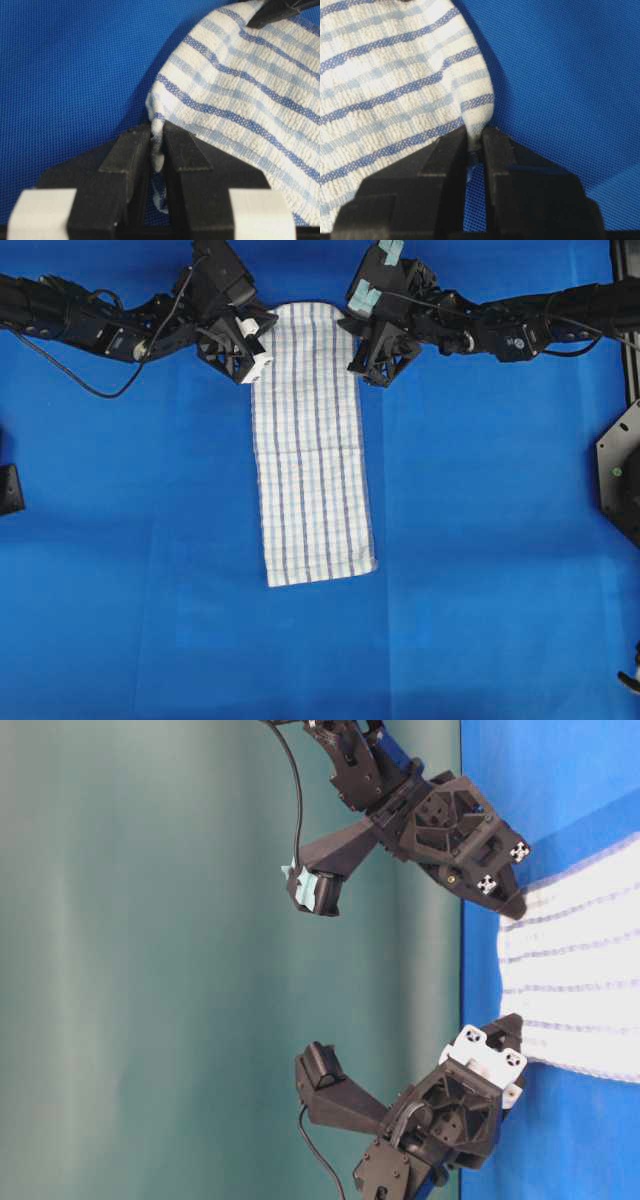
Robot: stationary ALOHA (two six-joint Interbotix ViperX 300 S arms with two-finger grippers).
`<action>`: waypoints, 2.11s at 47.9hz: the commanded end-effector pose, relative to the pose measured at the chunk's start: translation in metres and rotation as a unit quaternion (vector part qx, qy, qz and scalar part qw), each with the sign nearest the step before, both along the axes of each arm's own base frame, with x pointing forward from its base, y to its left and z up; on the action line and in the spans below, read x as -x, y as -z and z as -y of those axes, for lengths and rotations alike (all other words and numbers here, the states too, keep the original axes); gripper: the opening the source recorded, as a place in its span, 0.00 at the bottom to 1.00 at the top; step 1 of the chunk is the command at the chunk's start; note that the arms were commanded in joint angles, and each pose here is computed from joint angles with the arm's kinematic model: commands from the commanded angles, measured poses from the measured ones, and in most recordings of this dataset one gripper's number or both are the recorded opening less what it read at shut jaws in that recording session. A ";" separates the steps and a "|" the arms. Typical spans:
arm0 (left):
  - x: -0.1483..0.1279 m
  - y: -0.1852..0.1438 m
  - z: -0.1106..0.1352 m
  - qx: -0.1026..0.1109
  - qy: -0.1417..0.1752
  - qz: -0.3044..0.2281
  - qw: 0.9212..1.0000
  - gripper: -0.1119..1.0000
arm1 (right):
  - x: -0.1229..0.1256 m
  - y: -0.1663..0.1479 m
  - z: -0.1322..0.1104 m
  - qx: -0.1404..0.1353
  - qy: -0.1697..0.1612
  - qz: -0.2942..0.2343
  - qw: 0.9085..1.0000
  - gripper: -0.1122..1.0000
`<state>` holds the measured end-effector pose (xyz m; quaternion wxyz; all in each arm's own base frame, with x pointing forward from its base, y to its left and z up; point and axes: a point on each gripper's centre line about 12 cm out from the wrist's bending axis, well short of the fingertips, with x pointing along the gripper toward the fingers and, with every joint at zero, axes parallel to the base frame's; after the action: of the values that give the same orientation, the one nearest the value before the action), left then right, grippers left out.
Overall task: Fold the blue towel.
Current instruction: 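Grasp the strip's top corners with both grippers, then lift the top end and fold it down onto the bottom half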
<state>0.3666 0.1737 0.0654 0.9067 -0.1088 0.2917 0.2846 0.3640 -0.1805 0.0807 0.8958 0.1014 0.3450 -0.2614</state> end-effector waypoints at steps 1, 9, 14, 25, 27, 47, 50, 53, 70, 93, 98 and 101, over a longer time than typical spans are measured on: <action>-0.003 -0.011 -0.003 -0.008 -0.003 0.015 1.000 0.14 | -0.003 -0.011 0.002 0.005 0.001 0.012 1.000 0.09; -0.005 -0.022 -0.004 -0.015 -0.001 0.026 1.000 0.14 | -0.003 -0.019 -0.001 0.007 -0.001 0.021 1.000 0.09; -0.008 -0.031 -0.005 -0.028 0.006 0.033 0.999 0.14 | -0.004 -0.025 -0.004 0.010 -0.005 0.028 1.000 0.09; -0.012 -0.066 -0.001 -0.061 0.040 0.040 0.997 0.14 | -0.001 -0.047 -0.012 0.018 -0.012 0.050 0.998 0.09; -0.010 -0.071 0.000 -0.058 0.041 0.041 0.997 0.14 | 0.001 -0.053 -0.016 0.021 -0.015 0.057 0.998 0.09; 0.002 -0.113 0.062 -0.035 0.110 0.065 0.991 0.14 | 0.025 -0.106 -0.074 0.028 -0.067 0.118 0.990 0.09; 0.001 -0.114 0.079 -0.025 0.128 0.067 0.989 0.14 | 0.029 -0.108 -0.087 0.022 -0.079 0.123 0.989 0.09; -0.001 -0.115 0.095 -0.006 0.138 0.075 0.988 0.14 | 0.032 -0.107 -0.099 0.013 -0.088 0.124 0.988 0.09; -0.007 -0.111 0.185 0.054 0.219 0.089 0.970 0.14 | 0.034 -0.100 -0.173 -0.032 -0.164 0.125 0.978 0.09; -0.007 -0.101 0.239 0.094 0.256 0.100 0.957 0.14 | 0.030 -0.081 -0.225 -0.071 -0.195 0.110 0.972 0.09; -0.009 -0.096 0.240 0.095 0.257 0.094 0.957 0.14 | 0.028 -0.079 -0.229 -0.074 -0.196 0.108 0.972 0.09; -0.011 -0.093 0.240 0.095 0.256 0.092 0.958 0.14 | 0.027 -0.078 -0.230 -0.075 -0.196 0.106 0.972 0.09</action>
<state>0.3717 -0.0640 0.1516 0.9543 -0.1404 0.2637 0.0065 0.3305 0.0486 0.1495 0.9468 0.1211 0.2952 -0.0413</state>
